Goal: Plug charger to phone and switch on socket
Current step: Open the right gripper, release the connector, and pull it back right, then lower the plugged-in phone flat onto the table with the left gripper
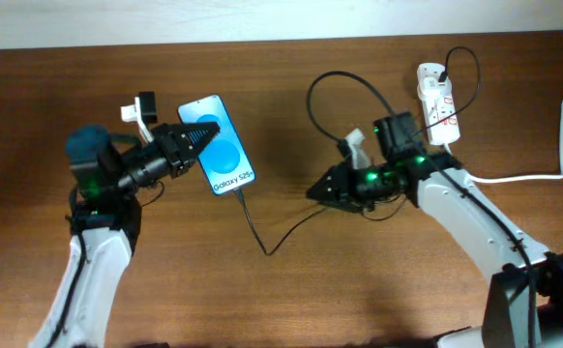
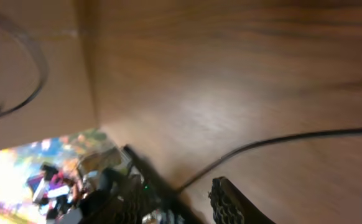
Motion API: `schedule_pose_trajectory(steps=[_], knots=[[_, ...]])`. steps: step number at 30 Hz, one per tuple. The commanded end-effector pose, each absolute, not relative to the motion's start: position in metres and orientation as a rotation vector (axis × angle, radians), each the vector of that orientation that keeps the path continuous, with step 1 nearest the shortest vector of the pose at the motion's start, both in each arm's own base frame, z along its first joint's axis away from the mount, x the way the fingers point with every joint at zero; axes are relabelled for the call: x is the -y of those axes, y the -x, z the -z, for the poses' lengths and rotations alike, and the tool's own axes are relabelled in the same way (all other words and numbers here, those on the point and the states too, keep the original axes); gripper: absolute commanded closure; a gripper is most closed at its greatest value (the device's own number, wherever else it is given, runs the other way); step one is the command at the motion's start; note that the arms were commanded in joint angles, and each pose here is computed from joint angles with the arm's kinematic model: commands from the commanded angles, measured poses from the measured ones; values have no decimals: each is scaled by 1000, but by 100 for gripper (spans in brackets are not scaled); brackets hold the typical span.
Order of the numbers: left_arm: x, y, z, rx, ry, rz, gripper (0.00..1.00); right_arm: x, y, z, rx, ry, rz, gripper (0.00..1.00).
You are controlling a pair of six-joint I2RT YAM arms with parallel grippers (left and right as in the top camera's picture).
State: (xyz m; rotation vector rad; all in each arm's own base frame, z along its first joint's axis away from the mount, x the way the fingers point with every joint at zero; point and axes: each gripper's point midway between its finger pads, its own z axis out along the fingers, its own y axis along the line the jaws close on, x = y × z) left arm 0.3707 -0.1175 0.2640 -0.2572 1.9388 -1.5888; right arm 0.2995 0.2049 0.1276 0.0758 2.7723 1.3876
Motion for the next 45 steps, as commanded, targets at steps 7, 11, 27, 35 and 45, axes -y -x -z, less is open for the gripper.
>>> schedule_pose_trajectory(steps=[7, 11, 27, 35, 45], knots=[[127, -341, -311, -1861, 358, 1444, 100, -166, -314, -187, -2641, 3, -1179, 59], [132, -336, -287, -1951, 439, 1356, 100, -149, -310, -205, -2666, -29, -1010, 58], [177, -355, -151, -2388, 242, 1070, 99, -108, -275, -207, -2807, -140, -674, 57], [176, -392, -119, -2538, 139, 897, 97, -107, -269, -205, -2835, -150, -672, 57], [166, -400, -94, -2640, 186, 771, 93, -107, -267, -204, -2847, -155, -671, 55]])
